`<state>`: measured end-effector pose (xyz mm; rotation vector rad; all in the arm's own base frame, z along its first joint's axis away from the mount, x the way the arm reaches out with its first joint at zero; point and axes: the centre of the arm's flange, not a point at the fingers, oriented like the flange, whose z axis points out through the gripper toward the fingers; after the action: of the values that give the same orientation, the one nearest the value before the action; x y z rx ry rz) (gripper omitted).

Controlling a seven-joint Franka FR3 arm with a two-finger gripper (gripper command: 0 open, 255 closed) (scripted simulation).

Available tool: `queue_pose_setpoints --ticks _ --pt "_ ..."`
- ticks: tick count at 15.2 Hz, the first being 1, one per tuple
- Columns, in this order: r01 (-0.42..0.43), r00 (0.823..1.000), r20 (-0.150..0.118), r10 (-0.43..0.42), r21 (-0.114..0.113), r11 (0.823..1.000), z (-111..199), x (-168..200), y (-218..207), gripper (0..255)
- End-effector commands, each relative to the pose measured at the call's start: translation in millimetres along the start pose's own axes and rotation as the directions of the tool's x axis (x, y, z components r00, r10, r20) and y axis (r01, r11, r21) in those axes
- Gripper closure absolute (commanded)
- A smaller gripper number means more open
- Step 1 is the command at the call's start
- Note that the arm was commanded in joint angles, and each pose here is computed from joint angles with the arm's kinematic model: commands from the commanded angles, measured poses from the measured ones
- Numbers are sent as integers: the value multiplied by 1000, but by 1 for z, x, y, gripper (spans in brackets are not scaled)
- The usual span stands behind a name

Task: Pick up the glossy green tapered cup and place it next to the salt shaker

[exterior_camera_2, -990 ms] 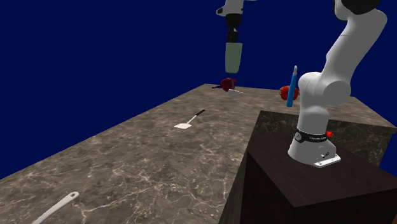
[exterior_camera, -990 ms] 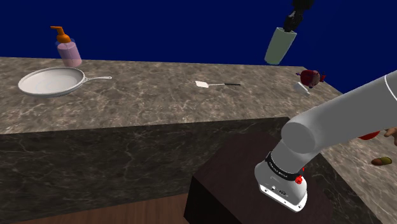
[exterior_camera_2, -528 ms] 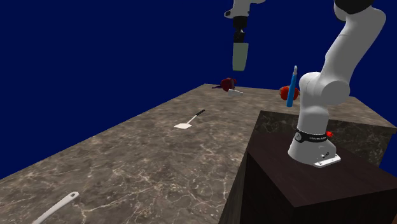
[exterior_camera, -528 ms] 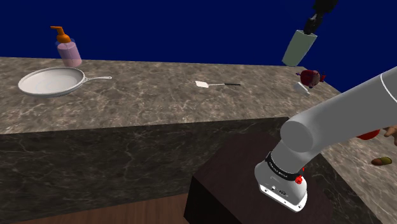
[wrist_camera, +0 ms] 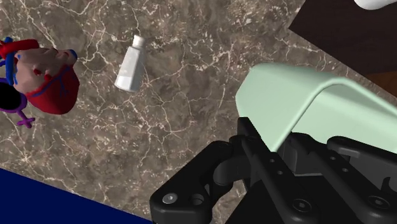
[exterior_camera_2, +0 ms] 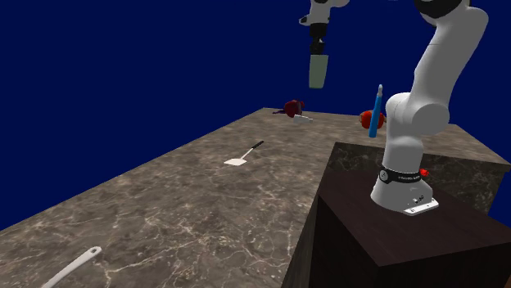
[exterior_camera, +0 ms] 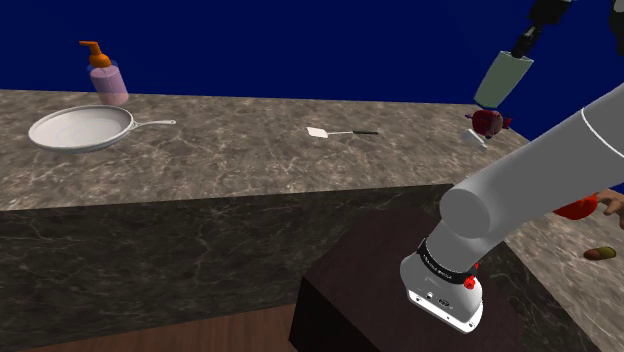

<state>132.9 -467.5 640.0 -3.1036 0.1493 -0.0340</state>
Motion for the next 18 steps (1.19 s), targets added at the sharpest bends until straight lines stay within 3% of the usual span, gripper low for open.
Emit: queue_pose_setpoints --ticks 1,3,18 --pt "2 1000 0 -2 -1 1000 1 -18 21 255" --pt "2 1000 0 -2 -1 1000 0 -35 40 255" --pt "2 1000 0 -2 -1 1000 79 -36 43 255"
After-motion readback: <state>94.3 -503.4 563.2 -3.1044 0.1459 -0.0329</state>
